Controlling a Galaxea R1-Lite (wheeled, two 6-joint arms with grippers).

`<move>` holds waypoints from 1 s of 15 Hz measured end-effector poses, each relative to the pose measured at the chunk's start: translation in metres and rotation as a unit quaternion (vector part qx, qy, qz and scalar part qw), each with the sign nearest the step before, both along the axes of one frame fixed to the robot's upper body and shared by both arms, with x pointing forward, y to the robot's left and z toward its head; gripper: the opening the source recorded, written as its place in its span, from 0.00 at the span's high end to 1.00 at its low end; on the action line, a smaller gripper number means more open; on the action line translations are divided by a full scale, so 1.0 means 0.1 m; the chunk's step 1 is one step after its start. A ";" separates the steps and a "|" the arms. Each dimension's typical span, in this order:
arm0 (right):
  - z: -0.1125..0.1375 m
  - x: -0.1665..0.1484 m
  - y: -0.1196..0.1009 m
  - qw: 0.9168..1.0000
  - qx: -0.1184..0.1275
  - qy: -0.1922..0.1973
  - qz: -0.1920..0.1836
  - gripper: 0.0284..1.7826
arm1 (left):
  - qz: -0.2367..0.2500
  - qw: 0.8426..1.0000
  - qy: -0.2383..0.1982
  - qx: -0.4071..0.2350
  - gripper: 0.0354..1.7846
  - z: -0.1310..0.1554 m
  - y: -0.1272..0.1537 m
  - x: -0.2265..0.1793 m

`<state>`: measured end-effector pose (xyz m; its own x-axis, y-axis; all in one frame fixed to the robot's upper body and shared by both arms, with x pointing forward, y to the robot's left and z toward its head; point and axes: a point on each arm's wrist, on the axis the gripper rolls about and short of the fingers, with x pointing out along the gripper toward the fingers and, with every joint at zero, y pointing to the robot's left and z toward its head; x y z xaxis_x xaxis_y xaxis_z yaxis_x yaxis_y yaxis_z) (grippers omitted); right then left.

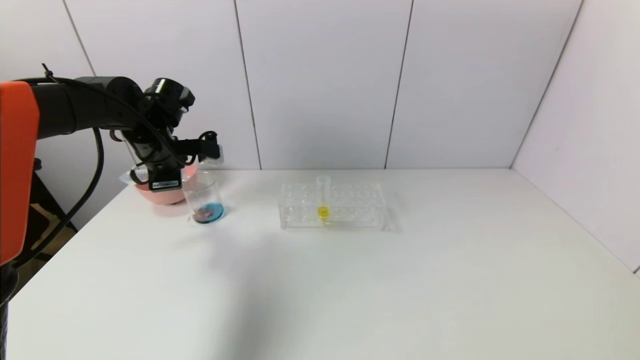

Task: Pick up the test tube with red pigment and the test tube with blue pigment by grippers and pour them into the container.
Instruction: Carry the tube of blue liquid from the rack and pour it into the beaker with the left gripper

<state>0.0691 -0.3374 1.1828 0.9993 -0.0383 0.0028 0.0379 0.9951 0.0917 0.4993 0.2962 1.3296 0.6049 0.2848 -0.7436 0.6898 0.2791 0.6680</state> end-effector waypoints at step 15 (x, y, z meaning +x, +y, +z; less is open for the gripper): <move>0.00 0.00 0.00 1.000 0.000 0.000 0.000 0.00 | -0.007 0.997 -0.046 -0.066 0.75 0.20 0.02 -0.09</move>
<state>0.0691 -0.3373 1.1828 0.9993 -0.0379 0.0028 0.0375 0.9951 0.0917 0.4904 0.2978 1.3495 0.6750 0.1787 -0.7158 0.6327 0.3589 0.6862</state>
